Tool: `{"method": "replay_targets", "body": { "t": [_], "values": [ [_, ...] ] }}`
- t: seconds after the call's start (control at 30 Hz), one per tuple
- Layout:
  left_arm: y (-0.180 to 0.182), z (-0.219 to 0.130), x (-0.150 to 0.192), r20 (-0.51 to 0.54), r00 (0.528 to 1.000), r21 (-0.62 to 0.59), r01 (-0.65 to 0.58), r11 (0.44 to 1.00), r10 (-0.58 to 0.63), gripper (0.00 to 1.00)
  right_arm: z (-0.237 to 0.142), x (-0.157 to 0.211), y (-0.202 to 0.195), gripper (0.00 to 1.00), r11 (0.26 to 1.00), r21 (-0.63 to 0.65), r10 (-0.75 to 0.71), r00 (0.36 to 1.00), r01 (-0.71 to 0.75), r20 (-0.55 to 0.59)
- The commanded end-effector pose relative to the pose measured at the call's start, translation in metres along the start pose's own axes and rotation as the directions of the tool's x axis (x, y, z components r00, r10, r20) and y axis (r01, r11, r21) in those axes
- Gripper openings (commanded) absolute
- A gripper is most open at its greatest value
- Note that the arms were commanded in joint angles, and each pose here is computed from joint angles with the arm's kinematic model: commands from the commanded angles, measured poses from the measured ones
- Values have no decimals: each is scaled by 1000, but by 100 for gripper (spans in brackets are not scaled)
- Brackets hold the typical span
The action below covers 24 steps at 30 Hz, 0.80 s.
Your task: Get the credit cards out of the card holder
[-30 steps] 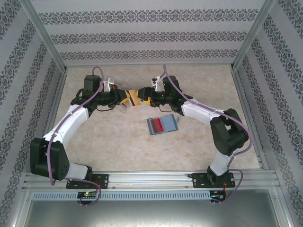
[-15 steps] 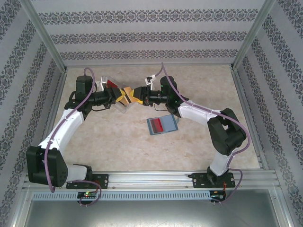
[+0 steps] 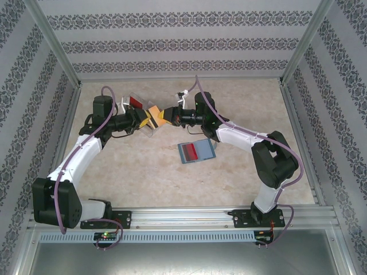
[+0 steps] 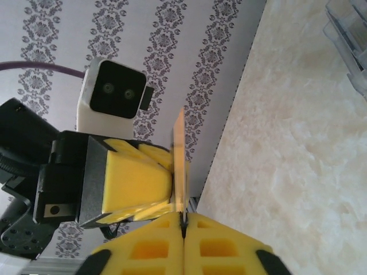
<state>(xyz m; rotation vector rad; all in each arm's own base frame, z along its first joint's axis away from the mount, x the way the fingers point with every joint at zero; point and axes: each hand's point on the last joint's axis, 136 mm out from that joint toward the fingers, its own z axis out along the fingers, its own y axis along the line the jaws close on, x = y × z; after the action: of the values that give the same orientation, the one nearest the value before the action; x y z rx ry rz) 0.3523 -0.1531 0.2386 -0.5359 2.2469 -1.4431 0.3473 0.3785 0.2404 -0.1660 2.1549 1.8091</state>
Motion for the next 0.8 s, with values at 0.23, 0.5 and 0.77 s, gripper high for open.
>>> {"method": "replay_targets", "body": {
  "t": [0.23,0.5,0.77],
  "values": [
    [98,-30,-30,180,984,-337,70,939,-9,57,1,3,-37,0,913,303,-263,962,273,-75],
    [150,-69,-43,223,972,-567,73,821,67,85,19,-14,-68,0,642,528,-493,827,555,-270],
    [163,-73,-40,162,979,-628,6,778,123,100,65,-41,-82,0,520,488,-603,706,701,-371]
  ]
}}
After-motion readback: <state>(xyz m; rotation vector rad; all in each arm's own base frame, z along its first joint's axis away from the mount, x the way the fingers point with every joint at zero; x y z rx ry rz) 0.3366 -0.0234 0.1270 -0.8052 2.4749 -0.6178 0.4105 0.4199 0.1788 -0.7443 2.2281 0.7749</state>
